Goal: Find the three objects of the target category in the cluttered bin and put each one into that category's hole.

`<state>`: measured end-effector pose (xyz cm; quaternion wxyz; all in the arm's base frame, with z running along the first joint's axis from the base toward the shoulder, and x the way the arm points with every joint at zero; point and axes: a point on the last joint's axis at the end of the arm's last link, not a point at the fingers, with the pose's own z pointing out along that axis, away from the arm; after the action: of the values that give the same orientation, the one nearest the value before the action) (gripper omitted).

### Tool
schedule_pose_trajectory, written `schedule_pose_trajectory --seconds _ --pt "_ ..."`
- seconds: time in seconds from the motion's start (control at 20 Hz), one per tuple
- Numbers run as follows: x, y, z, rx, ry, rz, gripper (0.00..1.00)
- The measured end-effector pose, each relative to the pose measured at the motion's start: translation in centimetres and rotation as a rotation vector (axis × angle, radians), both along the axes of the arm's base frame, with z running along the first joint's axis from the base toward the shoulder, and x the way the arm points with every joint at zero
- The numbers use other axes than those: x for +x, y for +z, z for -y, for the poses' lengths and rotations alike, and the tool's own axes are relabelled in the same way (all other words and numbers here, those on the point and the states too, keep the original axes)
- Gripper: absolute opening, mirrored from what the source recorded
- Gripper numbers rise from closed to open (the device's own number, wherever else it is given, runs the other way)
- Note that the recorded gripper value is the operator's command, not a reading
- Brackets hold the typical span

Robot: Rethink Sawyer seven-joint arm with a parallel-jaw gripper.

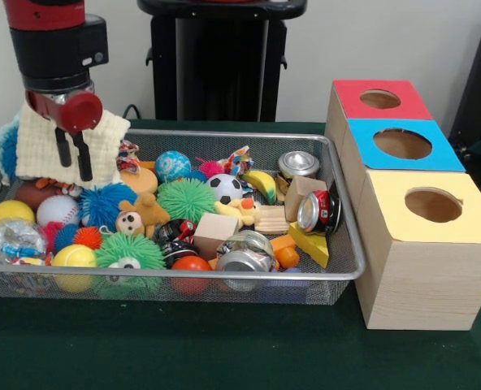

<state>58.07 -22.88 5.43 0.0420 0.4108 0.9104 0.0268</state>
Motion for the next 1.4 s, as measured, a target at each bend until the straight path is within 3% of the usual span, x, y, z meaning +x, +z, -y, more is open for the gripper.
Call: schedule_pose_trajectory --seconds 0.2,0.35,0.6,1.0,1.15,1.4 --pt "0.7 1.6 0.4 -0.017 -0.043 0.014 1.0" --pt "0.9 2.3 0.6 -0.031 -0.055 0.018 1.0" --pt "2.1 4.3 1.5 -0.095 -0.06 0.022 1.0" --pt "3.8 6.5 4.1 -0.135 -0.099 0.057 1.0" --pt "3.8 7.1 4.6 -0.141 -0.114 0.064 1.0" --pt "3.3 9.8 5.9 -0.146 -0.164 0.095 1.0"
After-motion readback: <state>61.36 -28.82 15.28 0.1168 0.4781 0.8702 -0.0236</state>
